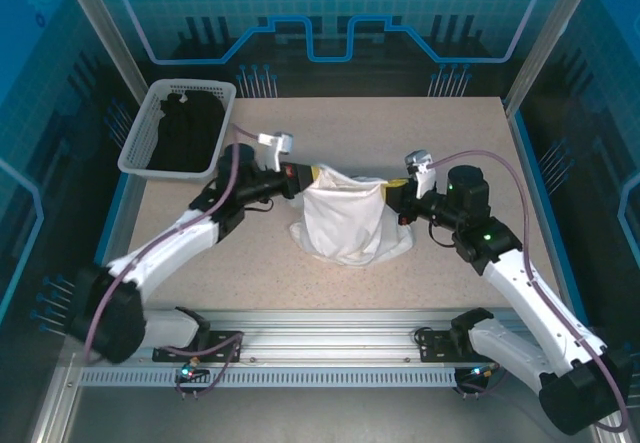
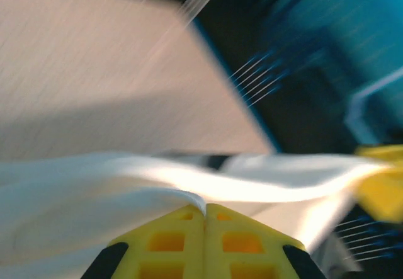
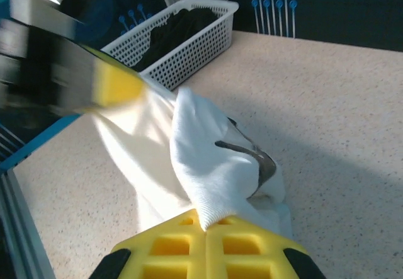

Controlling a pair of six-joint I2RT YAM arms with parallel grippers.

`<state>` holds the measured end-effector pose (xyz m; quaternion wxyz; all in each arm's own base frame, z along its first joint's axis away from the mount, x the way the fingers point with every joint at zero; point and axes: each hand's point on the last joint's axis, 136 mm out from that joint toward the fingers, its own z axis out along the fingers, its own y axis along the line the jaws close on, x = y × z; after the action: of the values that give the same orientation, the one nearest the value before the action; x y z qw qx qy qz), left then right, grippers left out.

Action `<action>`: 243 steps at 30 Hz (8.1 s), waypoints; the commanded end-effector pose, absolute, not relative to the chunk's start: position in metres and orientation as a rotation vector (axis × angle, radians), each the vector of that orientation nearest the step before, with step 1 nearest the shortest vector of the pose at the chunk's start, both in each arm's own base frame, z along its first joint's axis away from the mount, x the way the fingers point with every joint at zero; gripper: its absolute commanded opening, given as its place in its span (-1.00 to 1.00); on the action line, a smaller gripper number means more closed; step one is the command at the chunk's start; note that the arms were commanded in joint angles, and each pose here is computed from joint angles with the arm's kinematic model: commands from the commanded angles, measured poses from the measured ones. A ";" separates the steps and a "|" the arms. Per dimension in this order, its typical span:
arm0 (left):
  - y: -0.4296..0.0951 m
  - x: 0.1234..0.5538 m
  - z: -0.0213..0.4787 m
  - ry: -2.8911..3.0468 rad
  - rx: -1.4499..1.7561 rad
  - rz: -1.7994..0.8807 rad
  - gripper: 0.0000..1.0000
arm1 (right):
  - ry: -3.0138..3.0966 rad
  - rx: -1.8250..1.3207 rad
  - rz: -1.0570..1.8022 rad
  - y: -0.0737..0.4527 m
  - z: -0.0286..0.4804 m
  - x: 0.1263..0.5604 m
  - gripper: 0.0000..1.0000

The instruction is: Fold the inside-out t-shirt

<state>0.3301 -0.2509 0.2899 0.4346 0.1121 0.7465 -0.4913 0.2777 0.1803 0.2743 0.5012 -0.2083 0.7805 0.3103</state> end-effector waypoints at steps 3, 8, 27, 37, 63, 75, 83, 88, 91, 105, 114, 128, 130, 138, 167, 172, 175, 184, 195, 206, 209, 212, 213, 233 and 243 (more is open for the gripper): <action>-0.246 0.268 0.411 1.334 0.512 -1.363 -1.00 | 1.941 -0.350 0.631 0.162 0.283 0.292 -0.91; -0.245 0.256 0.410 1.266 0.582 -1.353 -1.00 | 1.997 -0.708 0.625 0.197 0.250 0.266 -0.16; -0.251 0.247 0.378 1.335 0.658 -1.372 -1.00 | 1.721 -0.914 0.908 0.289 0.288 0.287 0.32; -0.227 0.277 0.350 1.511 0.409 -1.211 -1.00 | 1.652 -1.027 0.968 0.292 0.316 0.280 -1.00; -0.225 0.257 0.275 1.993 0.397 -0.674 0.50 | 1.927 -0.883 1.226 0.299 0.346 0.280 -1.00; -0.289 0.265 0.247 2.101 0.593 -1.040 -0.66 | 2.032 -0.799 0.974 0.261 0.332 0.296 -1.00; -0.284 0.252 0.289 1.867 0.559 -1.379 -1.00 | 2.218 -0.655 0.585 0.232 0.289 0.334 -0.42; -0.281 0.256 0.288 1.871 0.532 -1.374 -1.00 | 2.102 -0.784 0.606 0.226 0.286 0.281 -0.04; -0.280 0.257 0.289 1.873 0.526 -1.367 -1.00 | 2.058 -0.824 0.707 0.235 0.273 0.250 0.04; -0.253 0.274 0.284 1.873 0.353 -1.309 -1.00 | 1.942 -0.887 0.901 0.261 0.264 0.241 -1.00; -0.207 0.302 0.231 2.110 0.119 -0.960 -0.56 | 1.674 -0.953 1.355 0.276 0.307 0.216 -1.00; -0.231 0.231 0.262 2.033 0.514 -0.816 -0.04 | 1.744 -0.879 1.329 0.282 0.306 0.241 -1.00; -0.248 0.230 0.261 2.037 0.581 -0.886 -0.15 | 1.748 -0.889 1.325 0.282 0.304 0.240 -1.00; -0.271 0.262 0.235 2.156 0.570 -0.907 -0.23 | 1.766 -0.915 1.270 0.274 0.300 0.235 -1.00; -0.265 0.211 0.356 1.541 0.646 -1.529 -1.00 | 1.860 -0.730 1.008 0.241 0.300 0.262 -1.00; -0.252 0.216 0.368 1.476 0.589 -1.571 -1.00 | 2.107 -0.643 0.866 0.228 0.264 0.279 -0.67; -0.252 0.222 0.362 1.501 0.569 -1.574 -1.00 | 2.095 -0.727 0.724 0.218 0.265 0.273 -0.39; -0.253 0.227 0.357 1.535 0.545 -1.567 -1.00 | 1.646 -1.110 0.715 0.266 0.296 0.206 -0.16; -0.252 0.227 0.353 1.555 0.539 -1.562 -1.00 | 1.587 -1.125 0.708 0.296 0.302 0.222 -0.25; -0.251 0.232 0.347 1.584 0.516 -1.526 -1.00 | 1.547 -1.135 0.745 0.299 0.308 0.216 -0.55; -0.249 0.237 0.343 1.600 0.488 -1.512 -1.00 | 1.538 -1.142 0.757 0.297 0.315 0.211 -1.00; -0.236 0.255 0.335 1.658 0.358 -1.448 -1.00 | 1.542 -1.184 0.795 0.289 0.328 0.196 -1.00; -0.229 0.264 0.329 1.695 0.291 -1.407 -1.00 | 1.539 -1.213 0.856 0.288 0.334 0.186 -1.00; -0.207 0.238 0.259 1.988 0.386 -0.859 0.16 | 1.732 -1.036 1.232 0.299 0.336 0.215 -1.00; -0.238 0.249 0.252 1.998 0.476 -0.823 0.19 | 1.730 -1.095 1.217 0.291 0.329 0.209 -1.00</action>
<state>0.2374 -0.2355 0.2330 0.4148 0.1850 0.8208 -0.3464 0.2149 0.2966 0.3236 0.3706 -0.4105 0.6865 0.4721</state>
